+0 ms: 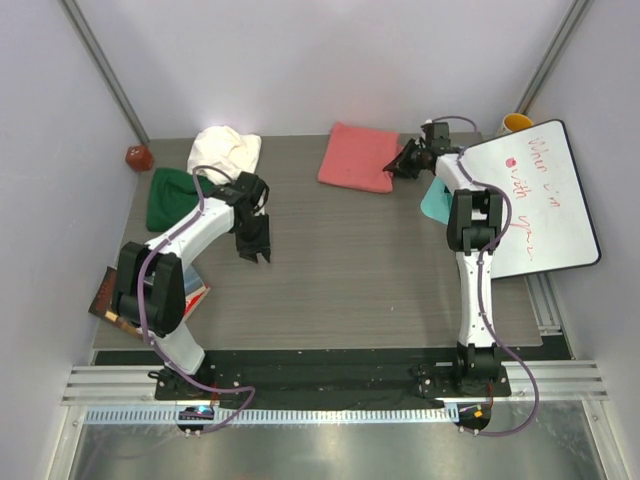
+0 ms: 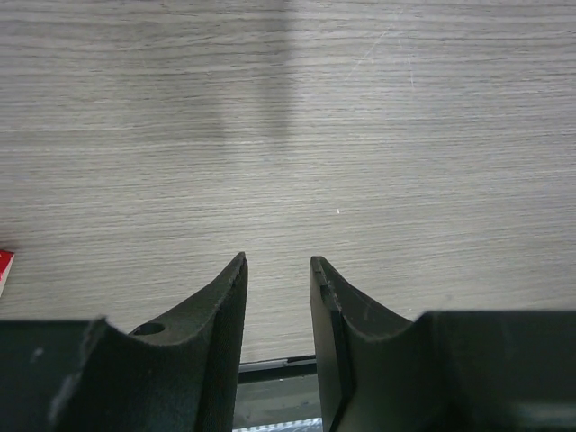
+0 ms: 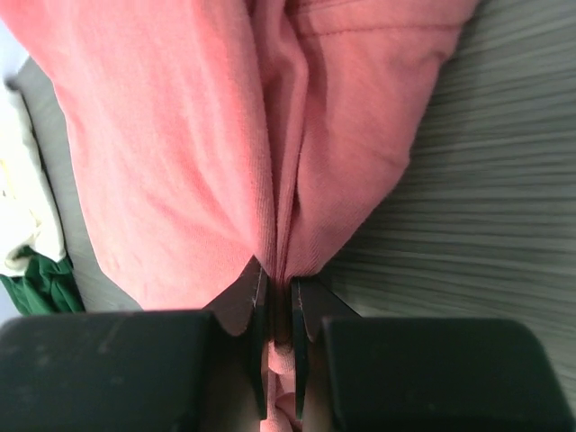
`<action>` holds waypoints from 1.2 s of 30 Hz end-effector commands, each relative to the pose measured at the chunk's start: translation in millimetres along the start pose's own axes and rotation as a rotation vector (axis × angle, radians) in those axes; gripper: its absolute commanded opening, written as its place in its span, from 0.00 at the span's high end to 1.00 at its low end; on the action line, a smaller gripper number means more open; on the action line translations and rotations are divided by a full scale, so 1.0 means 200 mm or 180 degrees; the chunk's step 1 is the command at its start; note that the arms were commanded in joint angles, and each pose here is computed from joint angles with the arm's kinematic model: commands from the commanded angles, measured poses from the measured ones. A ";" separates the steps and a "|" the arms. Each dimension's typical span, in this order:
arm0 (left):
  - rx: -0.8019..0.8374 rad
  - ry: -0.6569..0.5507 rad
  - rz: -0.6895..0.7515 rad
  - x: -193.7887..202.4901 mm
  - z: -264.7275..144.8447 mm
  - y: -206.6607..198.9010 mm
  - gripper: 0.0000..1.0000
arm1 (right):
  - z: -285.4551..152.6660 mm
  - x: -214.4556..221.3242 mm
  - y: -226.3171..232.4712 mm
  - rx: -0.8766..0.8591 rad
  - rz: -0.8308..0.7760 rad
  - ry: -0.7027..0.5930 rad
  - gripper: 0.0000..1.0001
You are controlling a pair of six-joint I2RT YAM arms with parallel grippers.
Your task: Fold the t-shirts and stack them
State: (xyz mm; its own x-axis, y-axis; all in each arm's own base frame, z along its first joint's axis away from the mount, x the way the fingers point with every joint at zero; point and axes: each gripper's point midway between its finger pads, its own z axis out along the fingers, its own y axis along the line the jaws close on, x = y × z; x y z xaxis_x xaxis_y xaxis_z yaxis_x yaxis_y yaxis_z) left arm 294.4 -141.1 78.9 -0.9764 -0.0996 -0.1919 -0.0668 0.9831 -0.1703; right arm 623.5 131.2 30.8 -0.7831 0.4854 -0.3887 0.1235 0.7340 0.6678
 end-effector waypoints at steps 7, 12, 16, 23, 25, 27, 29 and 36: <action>0.0093 -0.0061 -0.0082 -0.02 -0.03 -0.03 0.67 | -0.25 -0.18 -0.34 0.0100 0.0308 0.0033 0.99; 0.0166 0.0005 -0.0098 0.01 -0.02 -0.05 0.67 | -0.32 -0.24 -0.33 -0.0118 0.0372 0.0045 0.99; 0.0166 0.0008 -0.0033 0.03 -0.02 -0.08 0.68 | -0.36 -0.28 -0.29 -0.0361 0.0378 0.0088 0.99; 0.0117 0.0042 0.0085 0.06 -0.02 -0.12 0.69 | -0.43 -0.28 -0.29 -0.0507 0.0294 0.0189 0.99; 0.0110 0.0050 0.0089 0.07 -0.01 -0.12 0.69 | -0.44 -0.29 -0.28 -0.0548 0.0284 0.0196 0.99; 0.0112 0.0064 0.0103 0.07 -0.01 -0.13 0.70 | -0.42 -0.27 -0.30 -0.0590 0.0342 0.0247 0.99; 0.0088 0.0069 0.0130 0.08 -0.01 -0.13 0.70 | -0.40 -0.25 -0.31 -0.0665 0.0372 0.0299 0.99; -0.0005 0.0132 0.0206 0.11 -0.02 -0.12 0.71 | -0.34 -0.26 -0.34 -0.0652 0.0399 0.0274 0.89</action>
State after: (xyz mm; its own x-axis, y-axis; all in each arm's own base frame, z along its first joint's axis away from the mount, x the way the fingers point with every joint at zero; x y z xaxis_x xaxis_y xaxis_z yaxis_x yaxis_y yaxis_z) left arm 274.0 -167.5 78.6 -0.9861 -0.0393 -0.1613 -0.0095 0.9833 -0.1817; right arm 606.5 23.6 39.8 -0.8252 0.5125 -0.2376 0.1251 0.5761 0.8078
